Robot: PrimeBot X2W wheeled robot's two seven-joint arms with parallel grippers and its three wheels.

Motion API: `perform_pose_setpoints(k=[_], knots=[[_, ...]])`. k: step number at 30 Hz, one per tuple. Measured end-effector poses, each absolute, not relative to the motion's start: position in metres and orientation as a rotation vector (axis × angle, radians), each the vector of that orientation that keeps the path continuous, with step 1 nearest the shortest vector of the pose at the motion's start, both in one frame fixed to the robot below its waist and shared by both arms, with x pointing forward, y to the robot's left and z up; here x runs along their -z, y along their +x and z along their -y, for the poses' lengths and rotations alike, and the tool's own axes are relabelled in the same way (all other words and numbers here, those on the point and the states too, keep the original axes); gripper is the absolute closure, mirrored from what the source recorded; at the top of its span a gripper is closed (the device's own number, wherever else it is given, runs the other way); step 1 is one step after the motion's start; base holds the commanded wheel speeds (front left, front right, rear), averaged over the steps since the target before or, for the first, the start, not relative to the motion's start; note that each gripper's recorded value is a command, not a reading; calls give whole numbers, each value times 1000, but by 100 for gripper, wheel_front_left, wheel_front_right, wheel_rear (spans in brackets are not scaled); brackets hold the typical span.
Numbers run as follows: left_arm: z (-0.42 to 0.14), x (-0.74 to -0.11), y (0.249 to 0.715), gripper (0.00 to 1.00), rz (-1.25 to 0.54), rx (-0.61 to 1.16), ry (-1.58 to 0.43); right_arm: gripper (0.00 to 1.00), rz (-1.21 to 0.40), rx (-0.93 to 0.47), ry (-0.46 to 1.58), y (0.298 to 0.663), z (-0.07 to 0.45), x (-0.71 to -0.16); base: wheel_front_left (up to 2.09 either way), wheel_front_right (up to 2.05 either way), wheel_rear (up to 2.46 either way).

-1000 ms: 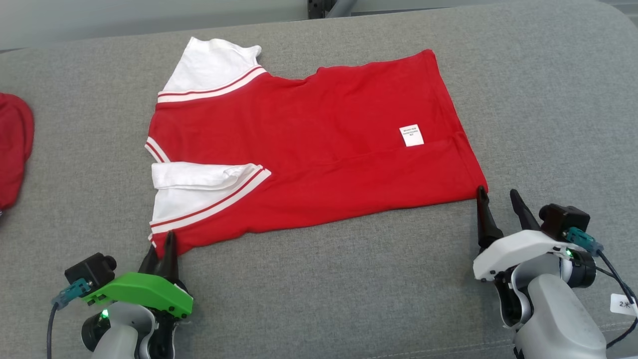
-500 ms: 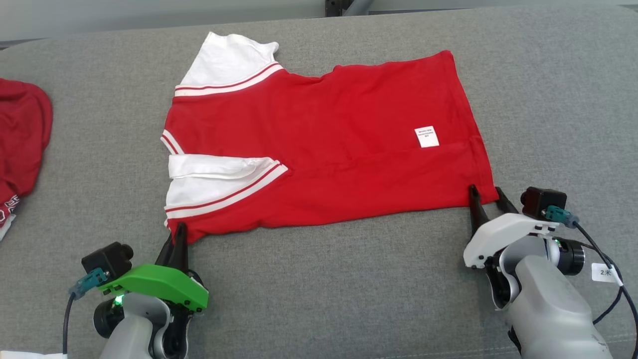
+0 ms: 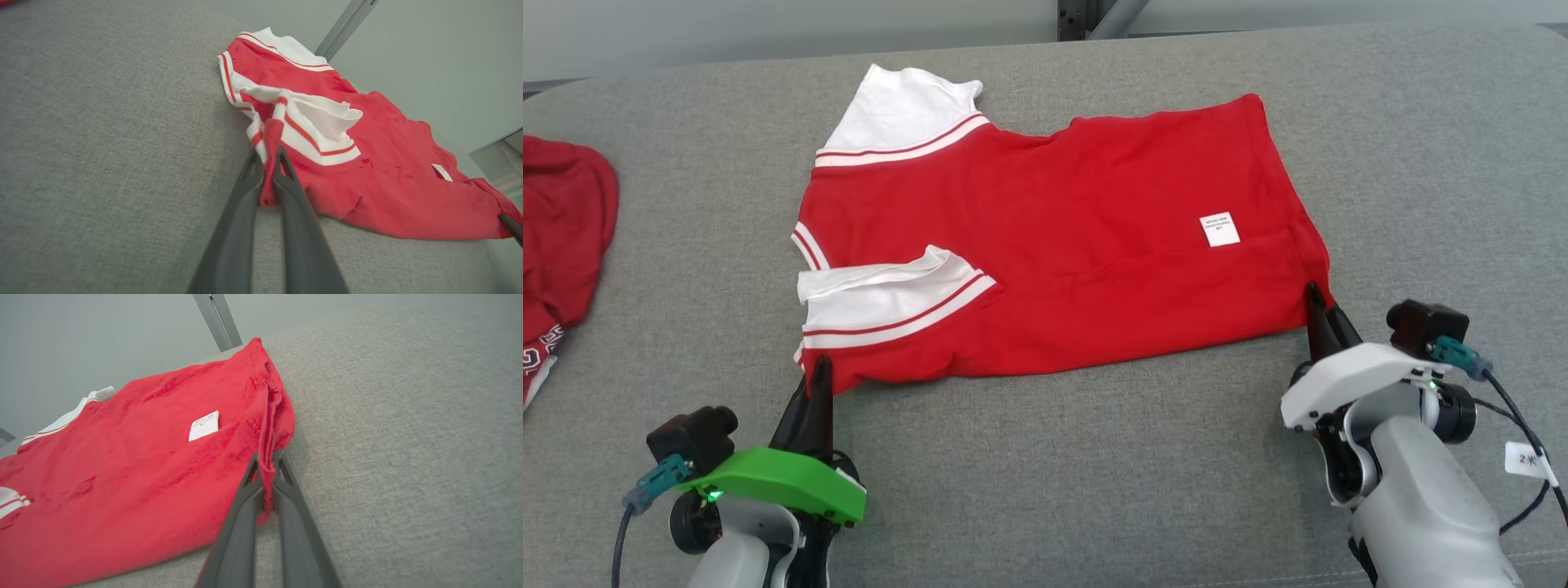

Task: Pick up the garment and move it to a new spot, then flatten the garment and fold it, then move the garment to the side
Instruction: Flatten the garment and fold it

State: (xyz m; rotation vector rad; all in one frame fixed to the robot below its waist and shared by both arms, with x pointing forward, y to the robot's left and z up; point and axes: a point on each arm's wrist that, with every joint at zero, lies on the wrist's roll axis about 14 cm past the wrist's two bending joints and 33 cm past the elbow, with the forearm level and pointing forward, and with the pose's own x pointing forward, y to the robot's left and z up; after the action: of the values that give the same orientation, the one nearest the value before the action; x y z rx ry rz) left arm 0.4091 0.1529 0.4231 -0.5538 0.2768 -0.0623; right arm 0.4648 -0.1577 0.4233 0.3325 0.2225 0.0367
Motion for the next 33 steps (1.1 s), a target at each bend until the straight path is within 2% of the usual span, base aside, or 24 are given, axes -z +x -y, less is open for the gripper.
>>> perform_pose_setpoints(k=[13, 22, 29, 30, 31, 32, 33], knots=[[-154, -442, 360, 100, -306, 83, -530, 100, -196, -37, 349, 401, 168, -434, 0, 0, 0], [-156, -431, 326, 100, -411, 58, -546, 100, -307, -25, 371, 353, 175, -431, 0, 0, 0], [-149, -399, 314, 100, -531, 31, -569, 100, -354, 12, 392, 338, 183, -417, 0, 0, 0], [-149, -395, 314, 100, -540, 28, -567, 70, -361, 19, 387, 336, 185, -415, 0, 0, 0], [-150, -392, 314, 100, -547, 23, -565, 46, -366, 25, 387, 334, 187, -412, 0, 0, 0], [-150, -390, 315, 88, -548, 23, -562, 3, -368, 29, 388, 333, 187, -410, 0, 0, 0], [-151, -388, 316, 56, -546, 21, -559, 0, -371, 31, 389, 332, 187, -409, 0, 0, 0]])
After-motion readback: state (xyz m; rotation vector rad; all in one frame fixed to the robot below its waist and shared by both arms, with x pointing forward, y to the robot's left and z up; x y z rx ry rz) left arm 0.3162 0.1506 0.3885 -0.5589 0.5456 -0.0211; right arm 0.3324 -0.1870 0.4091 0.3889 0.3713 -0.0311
